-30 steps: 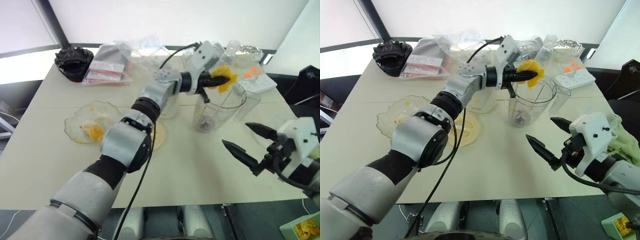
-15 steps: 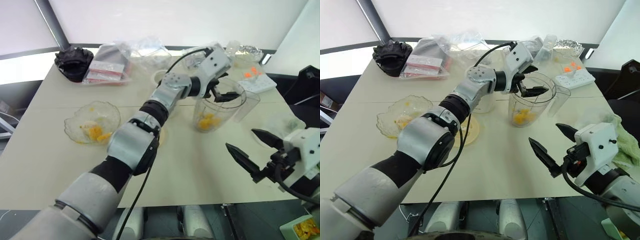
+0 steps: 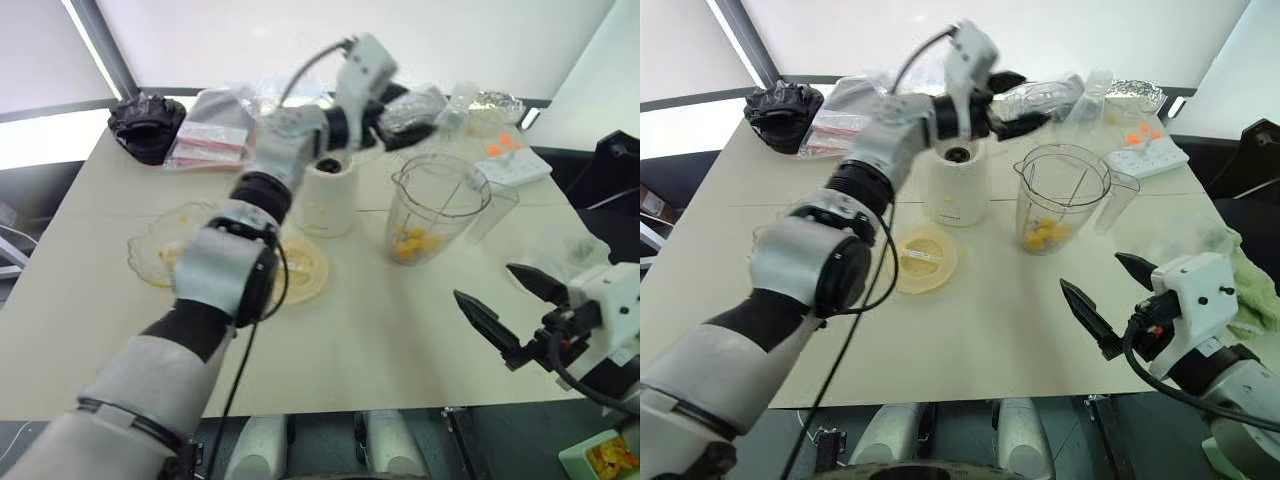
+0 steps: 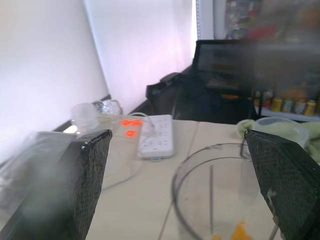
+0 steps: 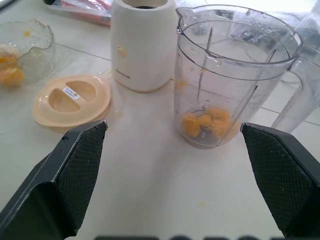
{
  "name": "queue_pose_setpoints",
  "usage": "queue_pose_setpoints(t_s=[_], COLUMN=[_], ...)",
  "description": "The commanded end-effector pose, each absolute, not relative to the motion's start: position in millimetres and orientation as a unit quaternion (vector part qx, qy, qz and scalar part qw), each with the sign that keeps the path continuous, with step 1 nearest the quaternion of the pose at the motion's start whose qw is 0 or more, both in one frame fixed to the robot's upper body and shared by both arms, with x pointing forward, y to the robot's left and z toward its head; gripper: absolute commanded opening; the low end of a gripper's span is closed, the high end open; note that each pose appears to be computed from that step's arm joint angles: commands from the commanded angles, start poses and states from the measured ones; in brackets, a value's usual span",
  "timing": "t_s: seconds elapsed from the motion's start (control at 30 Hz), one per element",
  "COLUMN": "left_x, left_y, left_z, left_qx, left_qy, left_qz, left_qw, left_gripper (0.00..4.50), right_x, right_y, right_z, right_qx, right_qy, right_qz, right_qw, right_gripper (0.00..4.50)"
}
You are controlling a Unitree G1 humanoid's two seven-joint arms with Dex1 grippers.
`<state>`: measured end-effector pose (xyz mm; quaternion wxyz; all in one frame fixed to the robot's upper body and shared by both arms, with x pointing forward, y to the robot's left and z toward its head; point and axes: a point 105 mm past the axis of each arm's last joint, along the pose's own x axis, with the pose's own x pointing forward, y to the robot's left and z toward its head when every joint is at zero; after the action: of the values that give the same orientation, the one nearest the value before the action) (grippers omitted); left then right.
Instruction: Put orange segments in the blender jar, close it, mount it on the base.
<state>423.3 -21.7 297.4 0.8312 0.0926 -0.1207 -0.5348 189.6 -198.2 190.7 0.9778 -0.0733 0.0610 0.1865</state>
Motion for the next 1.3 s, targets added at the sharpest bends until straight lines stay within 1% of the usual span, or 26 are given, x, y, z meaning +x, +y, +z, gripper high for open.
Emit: queue_pose_setpoints(t_s=[0.03, 0.1, 0.17, 0.3, 0.4, 0.5, 0.63, 0.83, 1.03, 1.3], left_x=[423.5, 421.7, 414.2, 398.0, 385.5, 367.9, 346.8, 344.4, 343.8, 346.8], left_y=[-0.3, 16.8, 38.9, 57.2, 77.8, 84.0, 82.2, 82.5, 77.6, 73.7], left_z=[294.3, 279.5, 260.1, 238.7, 209.3, 184.4, 158.4, 150.0, 141.9, 143.0], left_qx=[0.098, 0.106, 0.119, 0.131, 0.139, 0.141, 0.115, 0.094, 0.091, 0.086], left_qy=[-0.126, -0.106, -0.086, -0.061, -0.026, -0.002, 0.03, 0.041, 0.045, 0.038], left_qz=[-0.531, -0.535, -0.537, -0.534, -0.517, -0.512, -0.511, -0.49, -0.481, -0.47], left_qw=[0.832, 0.831, 0.83, 0.833, 0.844, 0.847, 0.852, 0.866, 0.871, 0.878], left_gripper=[4.43, 4.43, 4.43, 4.43, 4.43, 4.43, 4.43, 4.43, 4.43, 4.43], right_x=[189.9, 190.9, 195.3, 199.4, 204.8, 208.9, 214.8, 219.1, 224.7, 239.4], right_y=[-207.7, -216.3, -228.5, -244.4, -258.9, -273.1, -305.5, -333.9, -366.6, -405.7], right_z=[186.7, 181.4, 175.2, 169.5, 162.6, 155.3, 150.3, 145.0, 135.1, 136.9], right_qx=[-0.081, -0.083, -0.083, -0.082, -0.081, -0.085, -0.109, -0.12, -0.097, -0.07], right_qy=[0.062, 0.07, 0.076, 0.078, 0.083, 0.091, 0.098, 0.116, 0.14, 0.131], right_qz=[0.165, 0.151, 0.125, 0.097, 0.067, 0.04, -0.035, -0.09, -0.153, -0.231], right_qw=[0.981, 0.983, 0.986, 0.989, 0.991, 0.991, 0.989, 0.982, 0.973, 0.962], right_gripper=[4.5, 4.5, 4.5, 4.5, 4.5, 4.5, 4.5, 4.5, 4.5, 4.5])
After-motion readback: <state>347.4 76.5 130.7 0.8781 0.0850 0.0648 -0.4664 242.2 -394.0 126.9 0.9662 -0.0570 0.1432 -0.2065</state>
